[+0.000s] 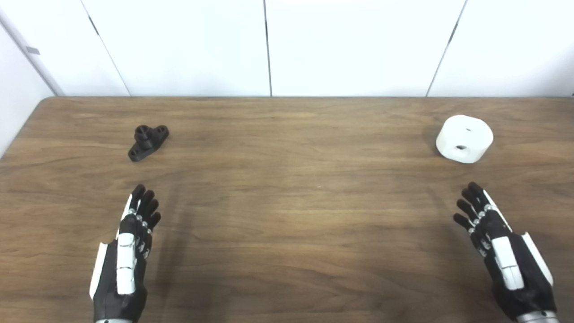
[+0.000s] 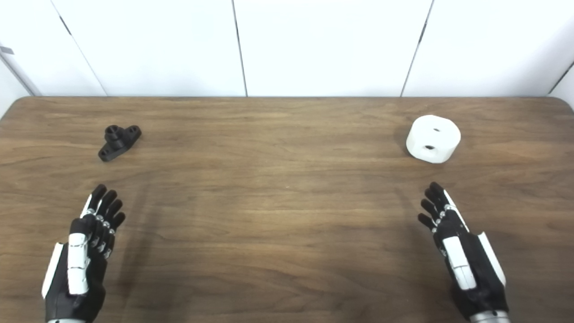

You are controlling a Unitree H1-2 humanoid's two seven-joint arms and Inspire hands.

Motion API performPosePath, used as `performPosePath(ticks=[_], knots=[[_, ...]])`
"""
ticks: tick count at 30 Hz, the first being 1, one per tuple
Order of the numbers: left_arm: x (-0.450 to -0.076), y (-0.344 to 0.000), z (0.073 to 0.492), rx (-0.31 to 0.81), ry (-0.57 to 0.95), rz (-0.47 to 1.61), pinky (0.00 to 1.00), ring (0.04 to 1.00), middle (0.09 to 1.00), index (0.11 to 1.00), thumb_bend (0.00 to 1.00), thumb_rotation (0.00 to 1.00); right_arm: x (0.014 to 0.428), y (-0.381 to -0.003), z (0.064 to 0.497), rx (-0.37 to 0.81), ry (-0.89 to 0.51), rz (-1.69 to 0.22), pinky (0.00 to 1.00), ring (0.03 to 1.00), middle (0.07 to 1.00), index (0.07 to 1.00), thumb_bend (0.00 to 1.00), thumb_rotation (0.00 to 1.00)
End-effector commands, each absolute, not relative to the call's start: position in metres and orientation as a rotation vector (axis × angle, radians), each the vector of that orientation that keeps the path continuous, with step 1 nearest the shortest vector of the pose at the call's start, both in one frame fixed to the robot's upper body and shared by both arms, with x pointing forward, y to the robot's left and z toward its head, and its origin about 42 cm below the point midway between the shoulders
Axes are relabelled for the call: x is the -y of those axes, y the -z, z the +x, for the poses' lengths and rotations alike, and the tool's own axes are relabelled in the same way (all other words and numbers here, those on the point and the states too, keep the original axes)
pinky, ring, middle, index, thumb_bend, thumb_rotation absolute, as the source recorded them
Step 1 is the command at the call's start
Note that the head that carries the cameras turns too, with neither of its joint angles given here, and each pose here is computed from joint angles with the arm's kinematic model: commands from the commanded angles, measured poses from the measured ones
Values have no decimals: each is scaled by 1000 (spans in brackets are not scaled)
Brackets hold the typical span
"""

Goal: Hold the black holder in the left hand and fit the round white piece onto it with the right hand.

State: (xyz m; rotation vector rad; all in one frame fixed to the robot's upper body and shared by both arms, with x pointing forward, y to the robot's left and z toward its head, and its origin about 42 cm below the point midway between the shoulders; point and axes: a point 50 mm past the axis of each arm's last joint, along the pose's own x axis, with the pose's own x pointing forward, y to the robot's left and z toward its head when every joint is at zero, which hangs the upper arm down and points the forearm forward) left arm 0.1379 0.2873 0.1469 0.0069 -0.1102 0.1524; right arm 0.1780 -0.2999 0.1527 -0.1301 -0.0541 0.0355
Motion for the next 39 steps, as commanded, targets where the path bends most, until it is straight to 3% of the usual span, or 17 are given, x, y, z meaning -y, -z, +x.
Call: performPosePath(ticks=[1,17,29,39], knots=[[-286,-152,136,153,-159,25,964,975,976,996,593,994,300,-163,180,110,-31,-134,911,948,961,954,638,907],[-286,-152,135,157,-162,23,954,968,965,977,586,972,302,-163,179,100,-24,-114,924,962,970,962,644,897],[-278,-143,134,143,-176,37,935,956,952,977,597,937,310,-153,181,116,-52,-111,996,998,999,993,590,971],[-271,-136,139,141,-177,37,914,943,933,951,494,921,313,-147,185,113,-16,-159,992,999,993,982,585,1000]])
